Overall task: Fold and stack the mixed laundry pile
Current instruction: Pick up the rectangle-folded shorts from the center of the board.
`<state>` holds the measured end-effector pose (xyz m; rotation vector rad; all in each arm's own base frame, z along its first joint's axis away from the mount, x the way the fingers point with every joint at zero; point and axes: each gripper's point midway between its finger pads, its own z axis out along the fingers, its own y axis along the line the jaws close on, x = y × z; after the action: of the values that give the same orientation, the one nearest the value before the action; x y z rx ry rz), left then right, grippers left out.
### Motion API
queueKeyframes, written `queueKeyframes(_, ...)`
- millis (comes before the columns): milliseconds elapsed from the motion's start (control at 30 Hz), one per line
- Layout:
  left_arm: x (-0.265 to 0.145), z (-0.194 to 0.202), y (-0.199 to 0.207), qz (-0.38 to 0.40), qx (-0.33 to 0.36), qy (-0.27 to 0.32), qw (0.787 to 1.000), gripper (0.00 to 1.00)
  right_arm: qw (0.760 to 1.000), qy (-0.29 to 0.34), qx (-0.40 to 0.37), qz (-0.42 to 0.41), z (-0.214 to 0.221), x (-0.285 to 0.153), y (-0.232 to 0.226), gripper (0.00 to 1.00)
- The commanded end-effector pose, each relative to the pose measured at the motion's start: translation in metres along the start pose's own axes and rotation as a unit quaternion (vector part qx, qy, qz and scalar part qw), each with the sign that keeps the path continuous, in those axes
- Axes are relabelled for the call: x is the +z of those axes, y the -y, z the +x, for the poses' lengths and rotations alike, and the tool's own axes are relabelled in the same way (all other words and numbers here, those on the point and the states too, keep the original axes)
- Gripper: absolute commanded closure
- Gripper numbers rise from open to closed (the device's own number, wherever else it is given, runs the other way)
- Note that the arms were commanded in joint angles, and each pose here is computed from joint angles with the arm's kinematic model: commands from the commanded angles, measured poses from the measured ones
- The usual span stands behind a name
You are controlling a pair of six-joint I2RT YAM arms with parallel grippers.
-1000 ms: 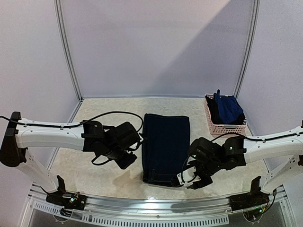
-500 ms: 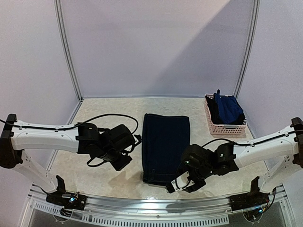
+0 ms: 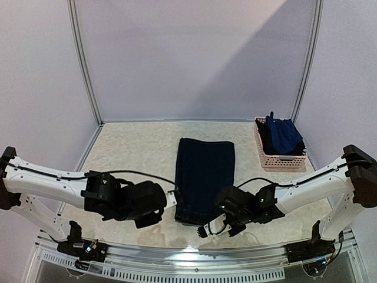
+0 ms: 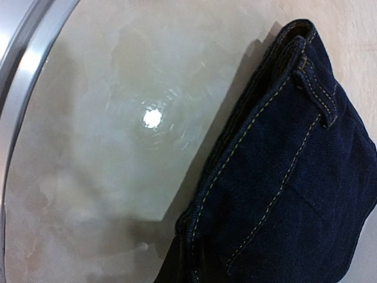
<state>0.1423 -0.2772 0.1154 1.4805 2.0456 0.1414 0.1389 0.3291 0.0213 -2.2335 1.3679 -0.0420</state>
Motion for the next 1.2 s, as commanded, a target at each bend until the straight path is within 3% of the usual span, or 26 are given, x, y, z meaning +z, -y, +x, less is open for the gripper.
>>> queueKeyframes(0,0.004,-0.011,0.023,-0.062,0.178,0.026,0.982,0.52,1.0,-0.002,0.003,-0.022,0.006,-0.01,-0.01,0.99)
queueKeyframes(200,0.013,-0.04,0.048,-0.102,0.287,0.063,0.95,0.52,0.994,0.082,0.049,-0.058,-0.011,-0.045,-0.006,1.0)
queueKeyframes(333,0.024,-0.047,0.054,-0.119,0.335,0.083,0.931,0.51,0.99,0.094,0.075,-0.073,-0.008,-0.05,-0.003,1.0)
queueKeyframes(700,0.055,-0.058,0.069,-0.142,0.4,0.078,0.902,0.5,0.983,0.106,0.113,-0.094,-0.001,-0.051,0.004,1.0)
queueKeyframes(1167,0.078,-0.056,0.092,-0.066,0.409,0.063,0.908,0.5,0.98,0.109,0.129,-0.102,0.001,-0.052,0.007,0.99)
